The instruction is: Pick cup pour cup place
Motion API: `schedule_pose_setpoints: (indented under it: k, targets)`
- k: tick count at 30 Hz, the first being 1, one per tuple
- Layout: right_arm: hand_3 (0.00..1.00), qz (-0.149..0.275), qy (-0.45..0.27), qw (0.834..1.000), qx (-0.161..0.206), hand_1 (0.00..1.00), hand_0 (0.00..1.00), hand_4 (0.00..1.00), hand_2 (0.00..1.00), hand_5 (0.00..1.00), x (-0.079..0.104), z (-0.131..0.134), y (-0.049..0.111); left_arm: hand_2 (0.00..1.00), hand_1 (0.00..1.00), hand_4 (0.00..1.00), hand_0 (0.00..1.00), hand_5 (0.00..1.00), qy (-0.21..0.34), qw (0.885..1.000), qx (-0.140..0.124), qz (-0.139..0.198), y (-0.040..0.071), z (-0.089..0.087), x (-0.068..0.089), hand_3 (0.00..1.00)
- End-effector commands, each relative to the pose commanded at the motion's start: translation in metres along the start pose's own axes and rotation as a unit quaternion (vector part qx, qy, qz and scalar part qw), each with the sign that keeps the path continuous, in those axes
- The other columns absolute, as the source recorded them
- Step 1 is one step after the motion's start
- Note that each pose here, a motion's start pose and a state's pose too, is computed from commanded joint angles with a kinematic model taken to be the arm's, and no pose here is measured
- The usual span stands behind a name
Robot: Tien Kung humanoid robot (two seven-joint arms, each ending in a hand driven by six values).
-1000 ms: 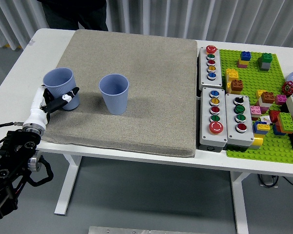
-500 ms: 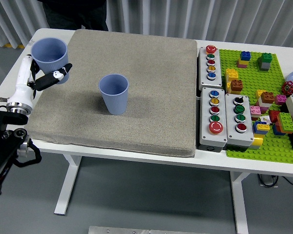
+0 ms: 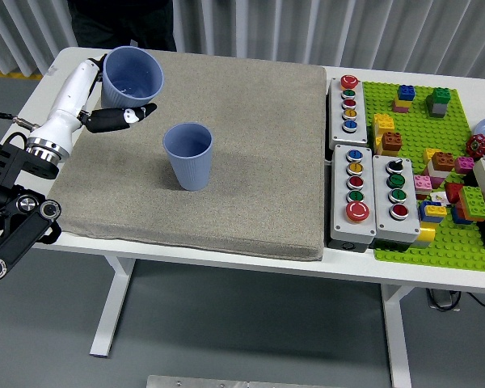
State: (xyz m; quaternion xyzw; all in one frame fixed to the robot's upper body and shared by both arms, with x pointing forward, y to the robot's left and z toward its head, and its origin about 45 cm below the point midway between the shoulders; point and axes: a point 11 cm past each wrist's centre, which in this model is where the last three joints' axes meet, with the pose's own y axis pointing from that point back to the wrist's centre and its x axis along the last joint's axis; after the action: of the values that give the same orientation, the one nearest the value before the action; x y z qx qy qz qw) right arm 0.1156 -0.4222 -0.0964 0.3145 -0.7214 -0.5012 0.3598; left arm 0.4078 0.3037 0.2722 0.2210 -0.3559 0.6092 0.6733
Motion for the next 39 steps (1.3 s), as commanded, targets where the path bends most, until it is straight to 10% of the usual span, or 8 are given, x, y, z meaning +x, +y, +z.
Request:
schedule_pose_setpoints:
  k: [25,39]
  targets:
    - [0.699,0.0,-0.002,1.0,0.003,0.686,0.721,0.32,0.734,0.3,0.0,-0.002,0.0,0.563,0.523,0.811,0.597,0.146,-0.235,0.97,-0.054,-0.021,-0.008,0.022,-0.002,0.557]
    - [0.699,0.002,0.001,1.0,-0.001,0.686,0.721,0.321,0.734,0.299,0.002,0.001,0.0,0.559,0.527,0.803,0.597,0.156,-0.277,0.959,-0.053,-0.03,-0.006,0.014,-0.006,0.559]
